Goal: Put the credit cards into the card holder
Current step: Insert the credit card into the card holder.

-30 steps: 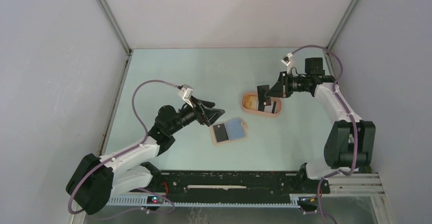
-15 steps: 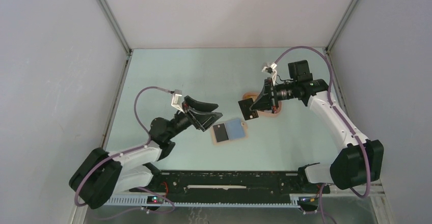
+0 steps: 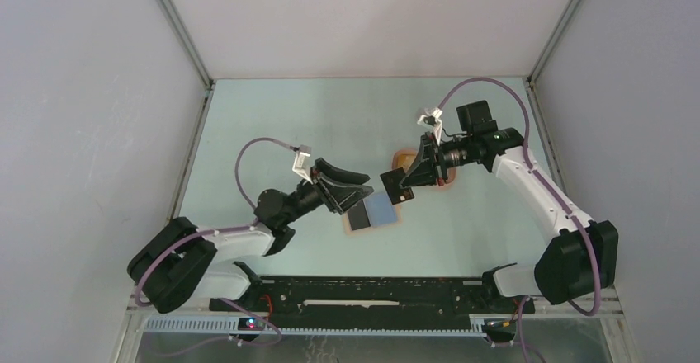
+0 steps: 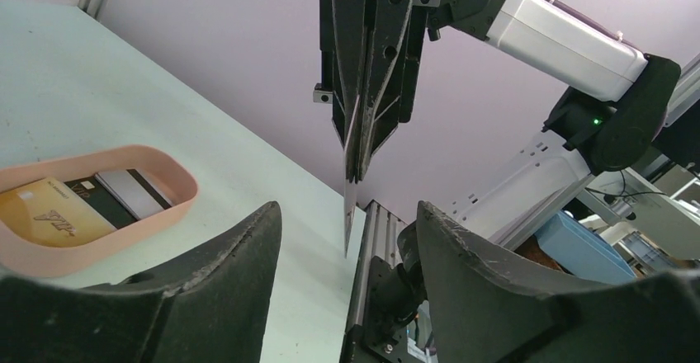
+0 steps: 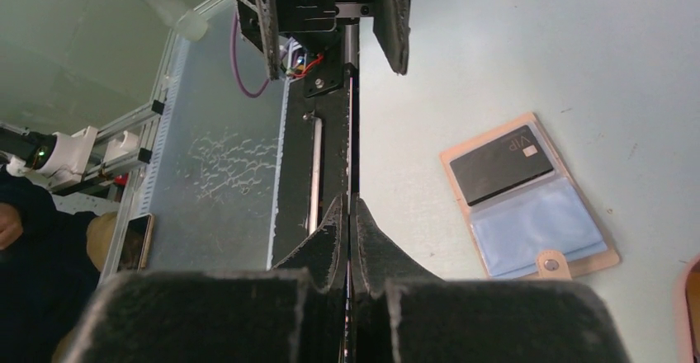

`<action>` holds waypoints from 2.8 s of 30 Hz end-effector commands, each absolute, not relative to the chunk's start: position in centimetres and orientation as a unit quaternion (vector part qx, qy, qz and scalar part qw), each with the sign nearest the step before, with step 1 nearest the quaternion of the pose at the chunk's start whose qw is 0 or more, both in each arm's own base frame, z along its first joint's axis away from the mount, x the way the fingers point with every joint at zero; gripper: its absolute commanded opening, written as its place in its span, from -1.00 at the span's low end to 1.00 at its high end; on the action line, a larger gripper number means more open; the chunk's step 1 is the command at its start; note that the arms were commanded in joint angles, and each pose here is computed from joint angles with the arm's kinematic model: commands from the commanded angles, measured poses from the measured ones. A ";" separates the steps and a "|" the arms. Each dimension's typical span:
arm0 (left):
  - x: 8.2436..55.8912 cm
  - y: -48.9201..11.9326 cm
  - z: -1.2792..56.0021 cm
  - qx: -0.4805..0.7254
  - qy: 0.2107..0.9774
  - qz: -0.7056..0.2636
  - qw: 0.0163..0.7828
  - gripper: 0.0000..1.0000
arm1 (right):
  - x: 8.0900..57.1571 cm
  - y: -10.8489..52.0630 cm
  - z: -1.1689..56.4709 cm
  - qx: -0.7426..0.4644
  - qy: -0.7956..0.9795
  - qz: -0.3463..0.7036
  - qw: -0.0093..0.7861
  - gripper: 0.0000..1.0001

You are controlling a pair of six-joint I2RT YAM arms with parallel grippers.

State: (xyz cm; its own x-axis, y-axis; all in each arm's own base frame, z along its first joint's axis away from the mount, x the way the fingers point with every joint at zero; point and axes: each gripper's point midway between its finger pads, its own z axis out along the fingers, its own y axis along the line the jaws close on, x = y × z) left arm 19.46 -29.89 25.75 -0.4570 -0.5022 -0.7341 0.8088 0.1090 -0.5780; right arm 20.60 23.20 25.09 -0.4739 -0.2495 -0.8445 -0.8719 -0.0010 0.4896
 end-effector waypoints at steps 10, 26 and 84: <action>19.5 -32.1 28.7 0.163 0.510 -0.679 0.502 0.04 | 19.3 24.9 25.5 -0.463 0.618 0.579 0.261 -1.00; 18.6 -33.4 28.3 0.190 0.502 -0.704 0.465 -1.00 | 19.3 25.3 24.9 -0.466 0.625 0.572 0.254 -0.93; 26.1 -24.4 7.4 -0.144 0.736 -0.522 0.406 -1.00 | 25.6 25.8 2.9 -0.409 0.880 0.235 0.056 -0.79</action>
State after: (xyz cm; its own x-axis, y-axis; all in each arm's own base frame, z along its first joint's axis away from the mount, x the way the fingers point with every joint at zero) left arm 25.92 -24.37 7.25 -0.6295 -0.6125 -0.4781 0.2281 0.4425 -0.8673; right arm 25.00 25.34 2.31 -0.6616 -0.6947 -0.2821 -0.7421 0.5527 0.3793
